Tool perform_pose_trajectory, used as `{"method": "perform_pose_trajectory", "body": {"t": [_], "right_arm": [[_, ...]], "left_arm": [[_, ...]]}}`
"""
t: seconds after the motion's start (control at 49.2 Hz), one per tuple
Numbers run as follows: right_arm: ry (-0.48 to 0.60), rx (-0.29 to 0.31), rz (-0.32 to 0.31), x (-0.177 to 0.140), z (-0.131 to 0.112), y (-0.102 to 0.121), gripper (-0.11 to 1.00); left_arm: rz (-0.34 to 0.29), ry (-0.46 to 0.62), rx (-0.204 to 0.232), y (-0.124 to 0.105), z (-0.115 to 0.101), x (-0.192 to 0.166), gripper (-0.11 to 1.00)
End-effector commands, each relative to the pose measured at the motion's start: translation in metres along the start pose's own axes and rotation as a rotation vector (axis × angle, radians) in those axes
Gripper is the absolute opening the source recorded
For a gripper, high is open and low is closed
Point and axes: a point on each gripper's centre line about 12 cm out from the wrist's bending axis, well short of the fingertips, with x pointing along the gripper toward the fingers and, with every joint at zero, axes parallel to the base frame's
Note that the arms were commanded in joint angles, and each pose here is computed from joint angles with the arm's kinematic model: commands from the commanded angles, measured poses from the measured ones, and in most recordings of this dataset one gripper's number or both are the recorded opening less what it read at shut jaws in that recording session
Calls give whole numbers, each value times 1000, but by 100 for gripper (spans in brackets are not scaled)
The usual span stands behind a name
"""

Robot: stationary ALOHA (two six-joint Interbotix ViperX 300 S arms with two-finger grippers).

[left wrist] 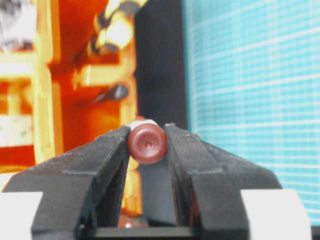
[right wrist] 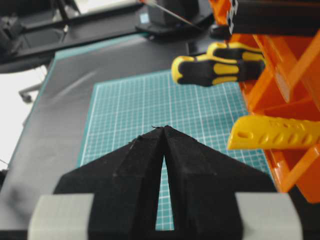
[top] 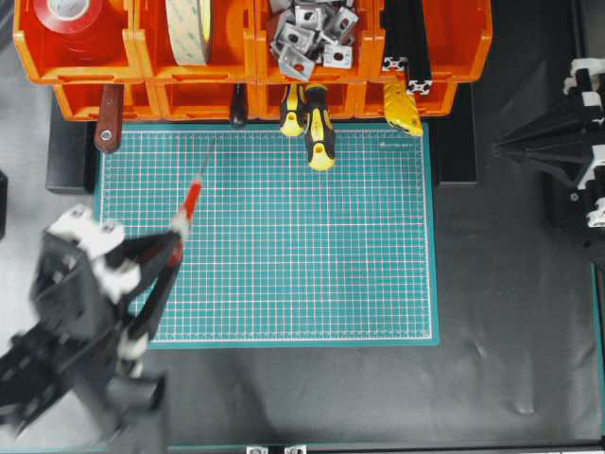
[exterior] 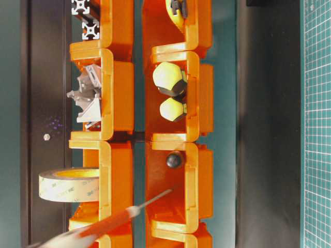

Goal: Pick red screwdriver from container rack with left arm.
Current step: 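Pull the red screwdriver out of the rack toward the front, then carry the red screwdriver to the mat center and lower it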

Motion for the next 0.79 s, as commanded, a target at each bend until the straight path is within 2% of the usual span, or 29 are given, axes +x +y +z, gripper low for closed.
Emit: {"method": "perform_pose_trajectory", "body": {"t": [0.0,0.142,0.244,0.386,0.61,0.772], "right_arm": [[-21,6,3,-3,14,3,0],[-26,8,4,-9,20,4,0],[-36,8,9,-14,25,5,0],[-39,5,8,-20,27,5,0],[-26,9,5,-26,28,6,0],[-19,18,7,-28,29,6,0]], "left_arm": [[-50,-128,-137,32,39,-45,24],[-75,-161,-122,17,50,-57,24],[-80,-167,-106,5,53,-51,24],[-78,-166,-73,-7,54,-27,24],[-135,-254,-56,-13,58,8,24],[-171,-249,-30,-26,40,47,24]]}}
